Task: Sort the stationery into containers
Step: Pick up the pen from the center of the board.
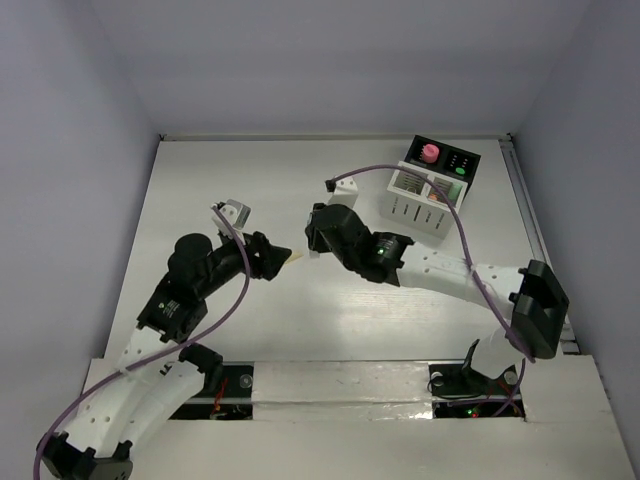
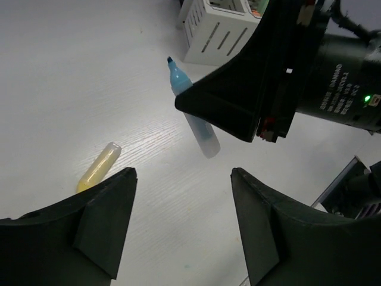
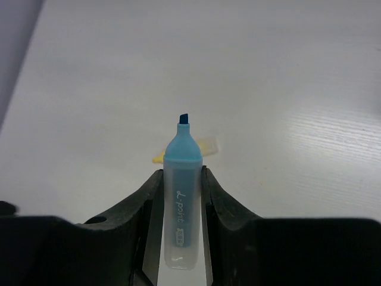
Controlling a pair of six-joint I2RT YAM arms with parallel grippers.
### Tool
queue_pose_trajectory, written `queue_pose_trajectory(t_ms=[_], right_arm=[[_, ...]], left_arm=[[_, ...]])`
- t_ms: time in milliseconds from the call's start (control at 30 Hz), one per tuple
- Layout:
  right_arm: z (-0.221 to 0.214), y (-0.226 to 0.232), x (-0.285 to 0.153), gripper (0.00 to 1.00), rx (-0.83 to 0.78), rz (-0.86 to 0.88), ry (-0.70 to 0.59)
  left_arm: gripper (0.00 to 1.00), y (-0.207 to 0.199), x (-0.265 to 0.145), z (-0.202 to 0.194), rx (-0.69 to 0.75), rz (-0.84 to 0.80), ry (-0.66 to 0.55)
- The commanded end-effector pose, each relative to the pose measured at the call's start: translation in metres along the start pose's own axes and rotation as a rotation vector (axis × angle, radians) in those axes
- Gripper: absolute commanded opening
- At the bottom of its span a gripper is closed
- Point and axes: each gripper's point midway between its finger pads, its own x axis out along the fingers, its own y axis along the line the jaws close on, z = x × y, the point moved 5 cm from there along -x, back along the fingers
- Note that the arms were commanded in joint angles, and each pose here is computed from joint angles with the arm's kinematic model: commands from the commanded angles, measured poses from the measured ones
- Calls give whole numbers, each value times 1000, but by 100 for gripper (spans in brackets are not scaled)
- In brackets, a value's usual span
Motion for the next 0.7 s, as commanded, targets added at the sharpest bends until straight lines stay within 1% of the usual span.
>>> queue_pose_trajectory(t_ms=[0,67,200,267,333,467,667], right_arm=[[28,14,-6,3,66,41,-118],[39,22,-11,3,103,89,-154],[48,34,-16,3,123,135,-182],[51,49,-21,4,139,179,-202],[57,54,-23,4,162,208,-221],[58,67,-34,5,189,278,-226],[56,77,-41,5,199,324,-228]], left_arm=[[60,-19,1,19,22,-125,-52],[57,-18,4,16,16,-126,-33],[57,-21,9,16,5,-161,-22],[57,-21,11,15,3,-162,-15],[57,-19,13,13,0,-156,-6],[55,-18,13,14,0,-143,-12],[50,-17,14,15,-1,-133,-14]])
